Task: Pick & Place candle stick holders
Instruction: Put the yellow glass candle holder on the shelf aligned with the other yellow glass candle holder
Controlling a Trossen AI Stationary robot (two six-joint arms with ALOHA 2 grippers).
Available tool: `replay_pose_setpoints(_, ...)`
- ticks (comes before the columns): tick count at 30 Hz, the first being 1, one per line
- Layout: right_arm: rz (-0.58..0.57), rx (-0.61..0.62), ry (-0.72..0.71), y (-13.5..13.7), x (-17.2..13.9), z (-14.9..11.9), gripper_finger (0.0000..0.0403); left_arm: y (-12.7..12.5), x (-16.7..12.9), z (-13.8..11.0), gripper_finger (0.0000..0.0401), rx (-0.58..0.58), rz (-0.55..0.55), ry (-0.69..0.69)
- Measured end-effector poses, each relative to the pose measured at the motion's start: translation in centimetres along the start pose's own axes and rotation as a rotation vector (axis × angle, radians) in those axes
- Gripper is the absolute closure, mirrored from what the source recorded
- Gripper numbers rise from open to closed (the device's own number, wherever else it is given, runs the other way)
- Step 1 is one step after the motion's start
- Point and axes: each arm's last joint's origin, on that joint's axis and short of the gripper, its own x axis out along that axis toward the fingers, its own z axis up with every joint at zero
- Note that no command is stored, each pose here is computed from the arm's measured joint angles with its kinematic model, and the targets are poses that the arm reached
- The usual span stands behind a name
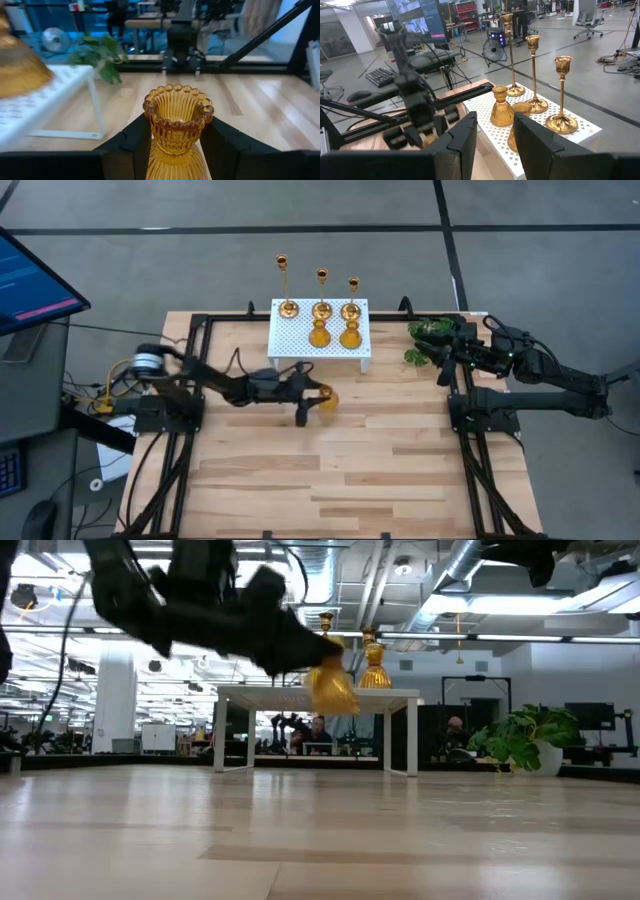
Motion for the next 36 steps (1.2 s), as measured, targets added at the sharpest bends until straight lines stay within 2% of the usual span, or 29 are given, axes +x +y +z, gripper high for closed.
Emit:
replay_pose_setpoints(6,0.001,0.000,-0.004,0.0,0.0,0.0,0.0283,-0.4,-3.6,5.1,0.0255,0.063,0.136,0.006)
replay_pose_setpoints(12,0.003,0.003,-0.013,0.0,0.0,0.1,0.0283,1.4,-8.0,9.3,0.0255,0.135,0.447,-0.031)
replay_pose_setpoints(15,0.006,0.004,-0.028,0.1,0.0,0.3,0.0283,2.7,-9.1,10.2,0.0255,0.173,0.540,-0.054)
replay_pose_setpoints(22,0.004,-0.005,-0.056,0.0,0.0,0.5,0.0283,6.2,-8.9,9.4,0.0254,0.191,0.661,-0.009)
replay_pose_setpoints(27,-0.004,0.001,-0.059,0.0,0.0,0.6,0.0283,8.7,-8.0,7.7,0.0254,0.112,0.629,0.035)
replay_pose_setpoints(36,-0.002,0.005,-0.066,0.0,0.0,0.7,0.0283,10.3,-7.4,6.2,0.0254,0.111,0.592,0.098)
